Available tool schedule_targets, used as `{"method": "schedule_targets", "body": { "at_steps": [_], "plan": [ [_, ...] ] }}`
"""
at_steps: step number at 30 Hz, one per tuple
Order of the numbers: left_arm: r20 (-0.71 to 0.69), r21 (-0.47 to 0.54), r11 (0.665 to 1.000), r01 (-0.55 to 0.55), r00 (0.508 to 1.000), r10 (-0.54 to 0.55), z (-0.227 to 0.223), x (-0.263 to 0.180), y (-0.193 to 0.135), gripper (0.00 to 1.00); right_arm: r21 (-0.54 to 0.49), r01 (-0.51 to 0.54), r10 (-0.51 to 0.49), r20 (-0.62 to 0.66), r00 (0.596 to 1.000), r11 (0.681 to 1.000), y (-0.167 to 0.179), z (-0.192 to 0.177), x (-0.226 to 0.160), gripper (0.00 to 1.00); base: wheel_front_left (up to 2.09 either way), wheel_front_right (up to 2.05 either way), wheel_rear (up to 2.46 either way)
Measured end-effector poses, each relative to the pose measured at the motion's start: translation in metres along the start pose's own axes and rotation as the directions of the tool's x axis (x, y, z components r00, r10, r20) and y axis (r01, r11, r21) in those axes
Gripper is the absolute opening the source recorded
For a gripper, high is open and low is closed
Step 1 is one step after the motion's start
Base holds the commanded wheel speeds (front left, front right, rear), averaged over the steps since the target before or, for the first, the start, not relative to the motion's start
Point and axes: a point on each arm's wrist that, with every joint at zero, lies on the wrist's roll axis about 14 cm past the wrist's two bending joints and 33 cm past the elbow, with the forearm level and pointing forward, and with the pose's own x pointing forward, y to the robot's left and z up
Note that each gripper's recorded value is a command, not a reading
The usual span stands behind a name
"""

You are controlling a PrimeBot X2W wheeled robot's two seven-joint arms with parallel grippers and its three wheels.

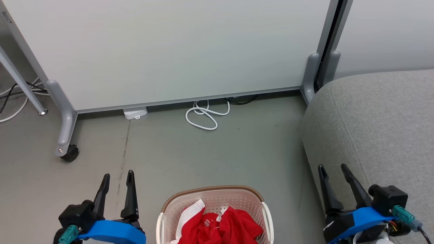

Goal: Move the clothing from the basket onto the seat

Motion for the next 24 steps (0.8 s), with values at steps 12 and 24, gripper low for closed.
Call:
{"method": "schedule_targets", "body": {
  "at_steps": [12,24],
  "plan": [
    [-0.001,0.067,0.998,0.012,1.000,-0.012,-0.0028,-0.0015,-0.0014,1.00,-0.093,-0.021,0.021,0.000,1.000,0.995,0.0040,0.0005,0.0000,1.00,0.00,0.00,0.00],
    [0.003,0.129,0.991,0.041,0.999,-0.042,-0.0035,-0.0021,-0.0073,1.00,-0.174,-0.039,0.041,0.007,0.999,0.984,0.0075,0.0020,-0.0005,1.00,0.00,0.00,0.00]
  ]
}}
